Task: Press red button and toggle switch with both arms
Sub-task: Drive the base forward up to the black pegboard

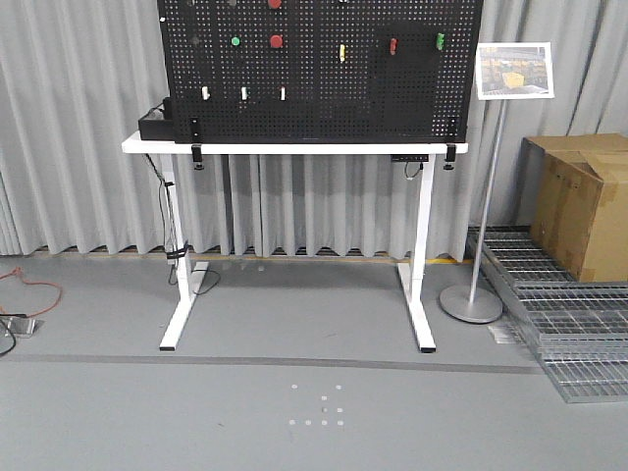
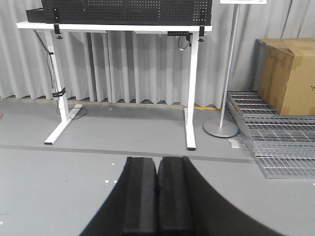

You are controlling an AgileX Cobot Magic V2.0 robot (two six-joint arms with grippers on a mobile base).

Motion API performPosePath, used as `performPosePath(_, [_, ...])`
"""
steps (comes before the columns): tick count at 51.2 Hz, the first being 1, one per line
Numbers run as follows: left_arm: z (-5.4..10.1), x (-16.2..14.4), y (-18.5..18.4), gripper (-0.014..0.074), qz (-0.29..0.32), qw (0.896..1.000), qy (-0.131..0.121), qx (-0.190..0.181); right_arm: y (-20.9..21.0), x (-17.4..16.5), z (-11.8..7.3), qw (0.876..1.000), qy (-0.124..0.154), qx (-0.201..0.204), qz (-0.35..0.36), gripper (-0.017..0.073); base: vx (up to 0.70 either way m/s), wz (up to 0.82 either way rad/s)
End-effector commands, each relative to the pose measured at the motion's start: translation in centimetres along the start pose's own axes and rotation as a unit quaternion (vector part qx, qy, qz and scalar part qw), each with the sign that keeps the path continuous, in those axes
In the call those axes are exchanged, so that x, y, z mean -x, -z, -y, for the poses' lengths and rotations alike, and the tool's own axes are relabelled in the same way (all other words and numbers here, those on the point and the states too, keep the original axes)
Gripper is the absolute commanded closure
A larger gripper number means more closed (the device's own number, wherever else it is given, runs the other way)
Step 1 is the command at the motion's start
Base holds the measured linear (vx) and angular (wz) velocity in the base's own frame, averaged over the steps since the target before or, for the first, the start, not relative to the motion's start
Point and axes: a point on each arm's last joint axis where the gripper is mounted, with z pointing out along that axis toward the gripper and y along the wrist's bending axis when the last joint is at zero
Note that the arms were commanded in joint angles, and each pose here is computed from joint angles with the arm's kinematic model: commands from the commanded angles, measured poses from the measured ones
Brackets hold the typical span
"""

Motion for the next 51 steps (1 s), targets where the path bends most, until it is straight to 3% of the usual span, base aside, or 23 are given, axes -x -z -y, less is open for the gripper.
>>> performPosePath(1, [0.02, -0.39, 0.01, 0.0592, 0.028, 1.000, 0.004, 0.006, 0.08, 0.46, 0.06, 0.999, 0.004, -0.005, 0.044, 0.0562, 0.00, 0.00])
performPosePath(51, [0.02, -0.39, 0.01, 0.0592, 0.028, 1.000, 0.004, 0.006, 0.08, 0.47, 0.06, 0.999, 0.004, -0.005, 0.045, 0.0562, 0.04, -0.01])
